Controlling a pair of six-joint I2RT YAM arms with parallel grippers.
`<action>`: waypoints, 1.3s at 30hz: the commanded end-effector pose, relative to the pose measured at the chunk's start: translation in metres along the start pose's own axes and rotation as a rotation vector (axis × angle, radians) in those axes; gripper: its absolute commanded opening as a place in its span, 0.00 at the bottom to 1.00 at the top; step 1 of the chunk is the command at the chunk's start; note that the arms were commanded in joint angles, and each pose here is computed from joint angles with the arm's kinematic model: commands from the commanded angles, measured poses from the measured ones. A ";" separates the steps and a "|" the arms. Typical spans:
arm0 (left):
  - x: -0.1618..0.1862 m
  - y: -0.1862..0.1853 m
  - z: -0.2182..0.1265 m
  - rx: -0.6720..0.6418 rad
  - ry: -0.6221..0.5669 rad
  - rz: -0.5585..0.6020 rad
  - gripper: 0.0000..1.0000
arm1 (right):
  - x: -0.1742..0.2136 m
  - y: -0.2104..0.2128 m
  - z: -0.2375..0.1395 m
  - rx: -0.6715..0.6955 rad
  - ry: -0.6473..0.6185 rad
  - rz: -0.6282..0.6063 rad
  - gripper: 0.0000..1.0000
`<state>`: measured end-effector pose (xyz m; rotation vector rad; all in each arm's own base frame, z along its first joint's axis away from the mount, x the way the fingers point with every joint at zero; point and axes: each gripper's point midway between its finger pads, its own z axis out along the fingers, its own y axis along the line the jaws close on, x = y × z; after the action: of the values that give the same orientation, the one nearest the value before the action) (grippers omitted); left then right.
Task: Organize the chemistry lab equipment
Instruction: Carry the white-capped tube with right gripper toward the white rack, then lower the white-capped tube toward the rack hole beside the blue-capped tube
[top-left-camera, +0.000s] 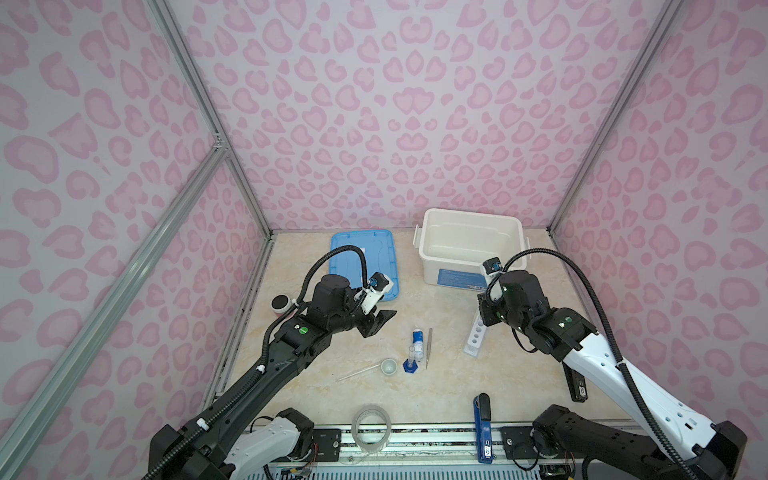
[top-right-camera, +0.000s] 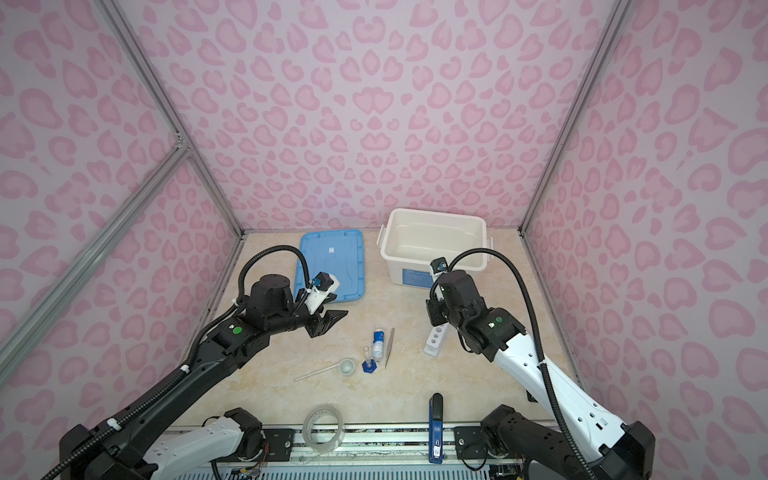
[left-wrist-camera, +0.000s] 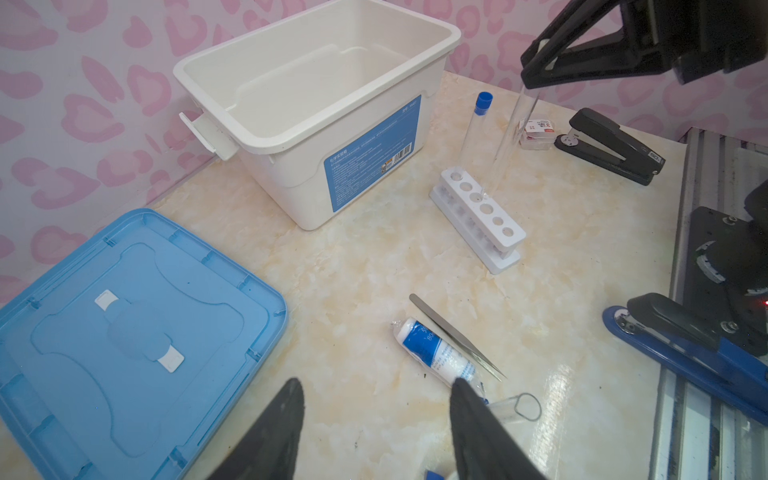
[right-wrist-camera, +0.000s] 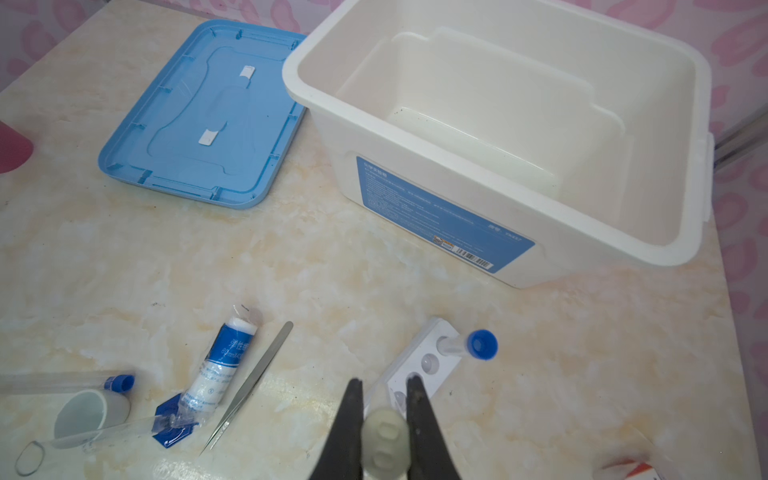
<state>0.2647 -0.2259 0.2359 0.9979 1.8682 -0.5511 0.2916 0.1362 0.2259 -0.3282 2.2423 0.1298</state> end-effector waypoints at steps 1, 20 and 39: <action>-0.008 0.001 0.000 -0.001 -0.029 0.007 0.58 | -0.005 -0.009 0.004 0.044 -0.047 0.046 0.06; -0.006 0.001 0.004 0.006 -0.015 0.009 0.58 | 0.005 -0.034 0.021 0.118 -0.071 0.118 0.06; -0.008 0.004 0.004 -0.002 -0.011 0.010 0.57 | 0.011 -0.038 0.033 0.124 -0.057 0.133 0.06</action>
<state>0.2692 -0.2278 0.2312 1.0011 1.8875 -0.5508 0.3170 0.1040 0.1968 -0.1183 2.2144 0.0655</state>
